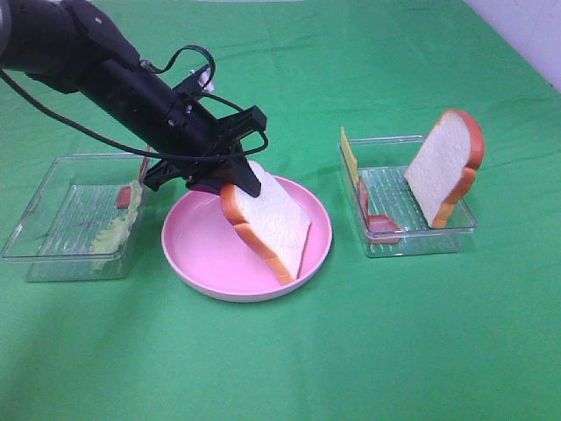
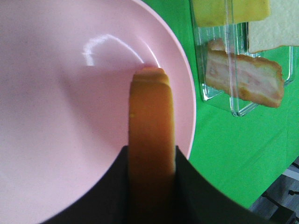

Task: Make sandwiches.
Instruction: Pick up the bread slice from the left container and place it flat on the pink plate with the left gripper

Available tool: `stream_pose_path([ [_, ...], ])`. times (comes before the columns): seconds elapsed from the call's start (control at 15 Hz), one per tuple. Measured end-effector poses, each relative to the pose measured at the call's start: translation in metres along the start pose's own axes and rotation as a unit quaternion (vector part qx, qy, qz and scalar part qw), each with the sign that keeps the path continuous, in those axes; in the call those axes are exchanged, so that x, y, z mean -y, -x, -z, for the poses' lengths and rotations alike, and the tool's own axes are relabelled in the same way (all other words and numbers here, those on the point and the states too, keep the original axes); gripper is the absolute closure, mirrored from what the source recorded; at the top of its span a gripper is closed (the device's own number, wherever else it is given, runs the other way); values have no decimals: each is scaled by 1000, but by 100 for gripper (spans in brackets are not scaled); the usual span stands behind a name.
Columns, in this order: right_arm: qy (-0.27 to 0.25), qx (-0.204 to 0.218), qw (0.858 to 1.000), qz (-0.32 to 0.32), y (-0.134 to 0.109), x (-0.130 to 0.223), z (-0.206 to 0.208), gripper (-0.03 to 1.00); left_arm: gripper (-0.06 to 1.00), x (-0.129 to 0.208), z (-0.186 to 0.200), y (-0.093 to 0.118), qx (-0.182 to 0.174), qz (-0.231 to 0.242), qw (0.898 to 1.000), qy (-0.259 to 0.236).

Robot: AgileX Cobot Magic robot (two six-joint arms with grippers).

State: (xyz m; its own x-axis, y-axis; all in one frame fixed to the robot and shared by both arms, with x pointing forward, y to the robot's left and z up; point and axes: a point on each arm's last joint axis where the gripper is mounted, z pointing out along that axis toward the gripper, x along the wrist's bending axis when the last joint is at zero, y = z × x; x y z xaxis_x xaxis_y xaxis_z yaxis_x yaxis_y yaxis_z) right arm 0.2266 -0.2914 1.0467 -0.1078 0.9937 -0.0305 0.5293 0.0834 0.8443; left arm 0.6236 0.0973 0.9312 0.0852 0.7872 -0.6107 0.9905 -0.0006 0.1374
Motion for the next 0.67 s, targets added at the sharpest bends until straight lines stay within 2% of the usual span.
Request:
stream_pose_path([
  [0.13,0,0,1000,0,0,0,0,20,70,0,0,0,-1,-1,1000,-2],
  [0.2,0,0,1000,0,0,0,0,20,60,1,0,-1,-2,-3,1000,-3],
  [0.33,0,0,1000,0,0,0,0,20,31,1,0,-1,-8,-23,1000,-17],
  [0.47,0,0,1000,0,0,0,0,20,17,-1,4,4,-9,-45,998,-33],
  [0.53,0,0,1000,0,0,0,0,20,13,-8,15,15,-14,-78,996,-43],
  [0.67,0,0,1000,0,0,0,0,20,12,-14,25,22,-24,-92,994,-47],
])
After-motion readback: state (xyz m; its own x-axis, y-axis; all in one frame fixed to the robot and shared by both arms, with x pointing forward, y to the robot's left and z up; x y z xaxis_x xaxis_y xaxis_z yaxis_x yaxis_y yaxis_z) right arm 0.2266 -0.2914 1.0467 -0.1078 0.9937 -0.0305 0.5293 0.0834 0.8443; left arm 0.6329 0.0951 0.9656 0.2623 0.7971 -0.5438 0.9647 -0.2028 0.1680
